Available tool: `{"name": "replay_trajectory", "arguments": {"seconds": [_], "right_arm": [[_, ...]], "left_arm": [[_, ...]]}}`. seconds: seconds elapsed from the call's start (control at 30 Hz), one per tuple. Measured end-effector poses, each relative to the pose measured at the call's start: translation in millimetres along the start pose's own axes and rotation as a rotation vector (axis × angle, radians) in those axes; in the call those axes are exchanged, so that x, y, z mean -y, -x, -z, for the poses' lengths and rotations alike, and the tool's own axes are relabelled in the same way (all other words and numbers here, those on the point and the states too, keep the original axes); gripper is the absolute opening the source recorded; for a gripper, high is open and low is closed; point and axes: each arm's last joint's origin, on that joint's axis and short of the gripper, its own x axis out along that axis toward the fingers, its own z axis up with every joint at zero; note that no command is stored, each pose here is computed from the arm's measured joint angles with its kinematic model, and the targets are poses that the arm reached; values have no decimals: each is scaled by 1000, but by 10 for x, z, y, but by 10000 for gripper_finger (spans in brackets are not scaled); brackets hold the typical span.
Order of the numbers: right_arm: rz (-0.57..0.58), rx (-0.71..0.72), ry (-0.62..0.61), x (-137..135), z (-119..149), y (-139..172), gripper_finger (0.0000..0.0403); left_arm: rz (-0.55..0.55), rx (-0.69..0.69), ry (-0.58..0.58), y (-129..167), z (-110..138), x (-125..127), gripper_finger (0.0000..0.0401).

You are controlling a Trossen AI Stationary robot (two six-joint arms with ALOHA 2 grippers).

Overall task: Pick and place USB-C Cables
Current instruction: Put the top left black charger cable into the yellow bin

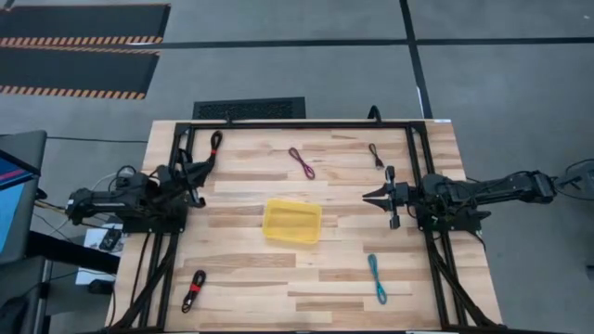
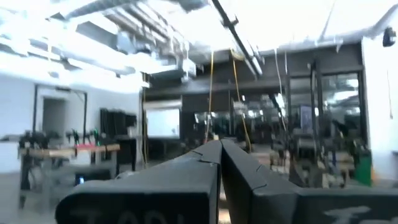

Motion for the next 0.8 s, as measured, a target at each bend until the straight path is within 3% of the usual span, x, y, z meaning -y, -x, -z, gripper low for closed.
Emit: {"name": "replay_trajectory", "arguments": {"seconds": [0.1,0.2,0.3,0.43,0.5,0.7,0.8], "right_arm": [[1,1,26,0,-1,0,67],[3,20,156,2,-20,0,67],[15,137,202,9,-131,7,67],[57,320,-22,40,-305,22,67],[171,364,-79,94,-345,26,67],[547,378,-502,284,-248,-15,67],[653,337,-583,351,-150,-54,67]], "left_arm": [[-9,36,9,-3,-56,-10,0],[-13,13,-8,-14,-37,-5,0],[-49,-34,-40,-37,7,-2,0],[-115,-110,-95,-96,92,-9,0],[-133,-137,-102,-135,134,-14,0],[-176,-234,-105,-235,286,-27,1],[-198,-276,-106,-262,344,-34,12]]}}
